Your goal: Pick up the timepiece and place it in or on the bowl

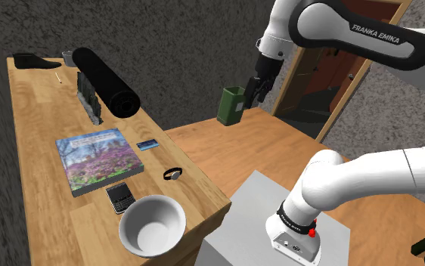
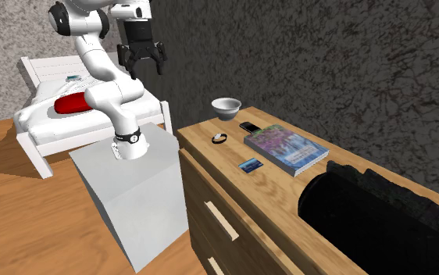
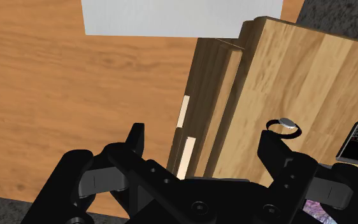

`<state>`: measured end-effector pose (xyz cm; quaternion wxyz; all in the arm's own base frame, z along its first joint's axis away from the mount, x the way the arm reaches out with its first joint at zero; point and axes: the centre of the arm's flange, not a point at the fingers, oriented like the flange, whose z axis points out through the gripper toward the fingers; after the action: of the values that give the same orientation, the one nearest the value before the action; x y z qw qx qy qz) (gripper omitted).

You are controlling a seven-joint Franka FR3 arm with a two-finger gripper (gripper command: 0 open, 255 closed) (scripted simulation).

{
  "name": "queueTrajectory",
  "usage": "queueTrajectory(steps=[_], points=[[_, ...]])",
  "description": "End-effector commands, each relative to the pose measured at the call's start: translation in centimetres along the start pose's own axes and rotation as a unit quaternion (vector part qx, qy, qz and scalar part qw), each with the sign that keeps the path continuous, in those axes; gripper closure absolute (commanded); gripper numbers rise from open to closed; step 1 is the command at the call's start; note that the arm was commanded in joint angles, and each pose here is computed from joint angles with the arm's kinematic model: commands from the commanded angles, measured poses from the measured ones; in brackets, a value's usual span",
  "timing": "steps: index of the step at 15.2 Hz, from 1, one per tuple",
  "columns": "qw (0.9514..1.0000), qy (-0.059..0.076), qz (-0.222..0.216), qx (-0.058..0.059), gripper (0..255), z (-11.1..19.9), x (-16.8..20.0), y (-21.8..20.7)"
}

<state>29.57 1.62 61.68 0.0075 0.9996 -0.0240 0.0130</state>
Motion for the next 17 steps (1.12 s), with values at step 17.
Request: queueTrajectory(steps=[17], points=[[0.9958,-0.045,-0.028,0.074,0,14.5,9.4,-11.1]])
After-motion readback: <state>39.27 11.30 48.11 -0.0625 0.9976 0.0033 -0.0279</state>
